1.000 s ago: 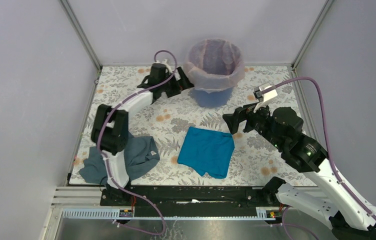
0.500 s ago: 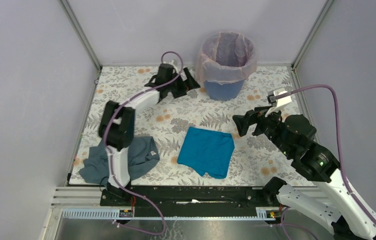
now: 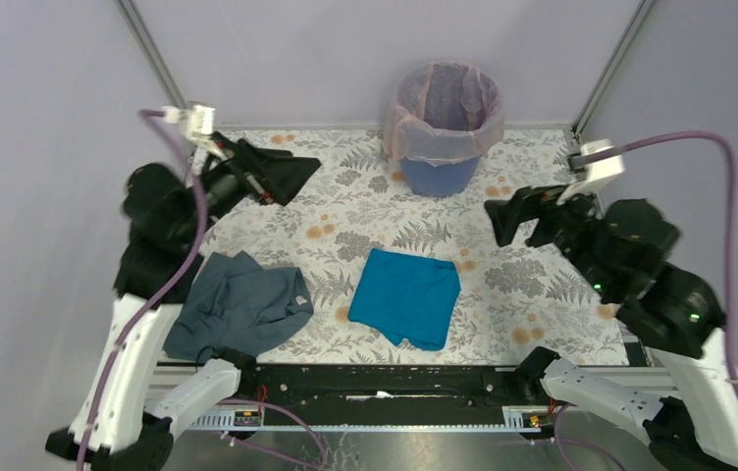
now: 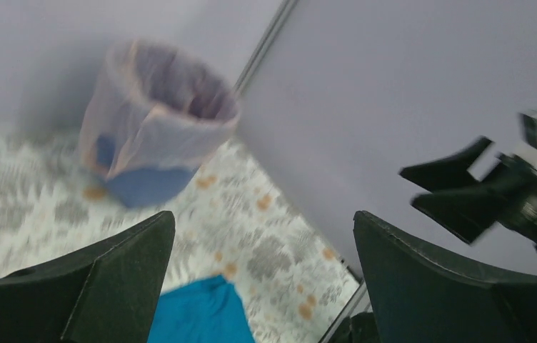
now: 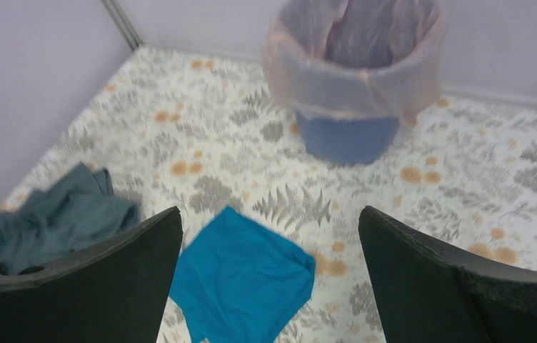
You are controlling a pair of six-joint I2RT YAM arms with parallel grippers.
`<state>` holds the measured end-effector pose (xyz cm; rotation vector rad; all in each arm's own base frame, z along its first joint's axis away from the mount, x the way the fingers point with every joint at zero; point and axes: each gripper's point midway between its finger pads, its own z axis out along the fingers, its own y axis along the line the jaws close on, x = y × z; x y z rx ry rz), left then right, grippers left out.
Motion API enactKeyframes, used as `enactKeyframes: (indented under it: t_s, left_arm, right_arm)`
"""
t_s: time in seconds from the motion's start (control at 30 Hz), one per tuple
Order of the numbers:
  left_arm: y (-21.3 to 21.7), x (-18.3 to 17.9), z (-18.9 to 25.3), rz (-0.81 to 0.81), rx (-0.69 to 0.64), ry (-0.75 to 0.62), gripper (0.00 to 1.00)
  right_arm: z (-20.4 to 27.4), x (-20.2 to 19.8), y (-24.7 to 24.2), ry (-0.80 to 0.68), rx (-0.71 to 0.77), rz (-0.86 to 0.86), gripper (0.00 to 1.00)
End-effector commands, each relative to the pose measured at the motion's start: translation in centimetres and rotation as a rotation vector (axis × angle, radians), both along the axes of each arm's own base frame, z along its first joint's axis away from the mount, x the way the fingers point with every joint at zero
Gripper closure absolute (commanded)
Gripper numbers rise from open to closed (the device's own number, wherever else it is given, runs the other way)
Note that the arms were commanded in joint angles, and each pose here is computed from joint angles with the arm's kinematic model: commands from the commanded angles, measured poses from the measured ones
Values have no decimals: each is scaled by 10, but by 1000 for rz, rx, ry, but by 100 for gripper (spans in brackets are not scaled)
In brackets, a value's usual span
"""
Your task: Put the trash bags into the trash bin
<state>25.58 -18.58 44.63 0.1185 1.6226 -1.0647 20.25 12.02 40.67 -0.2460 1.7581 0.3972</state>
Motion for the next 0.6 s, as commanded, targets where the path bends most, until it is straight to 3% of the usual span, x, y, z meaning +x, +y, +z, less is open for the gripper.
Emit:
enactKeyframes:
  t_s: [0.0, 0.17, 0.57]
  left_arm:
    - [9, -48, 67, -46, -36, -235, 1]
    - [33, -68, 98, 61, -62, -378, 1]
    - [31, -63, 86, 57, -44, -332, 1]
  right_arm:
    - [61, -22, -37, -93, 45, -67, 1]
    - [93, -36, -65, -145, 119, -142, 0]
    - [83, -36, -61, -143, 187, -147, 0]
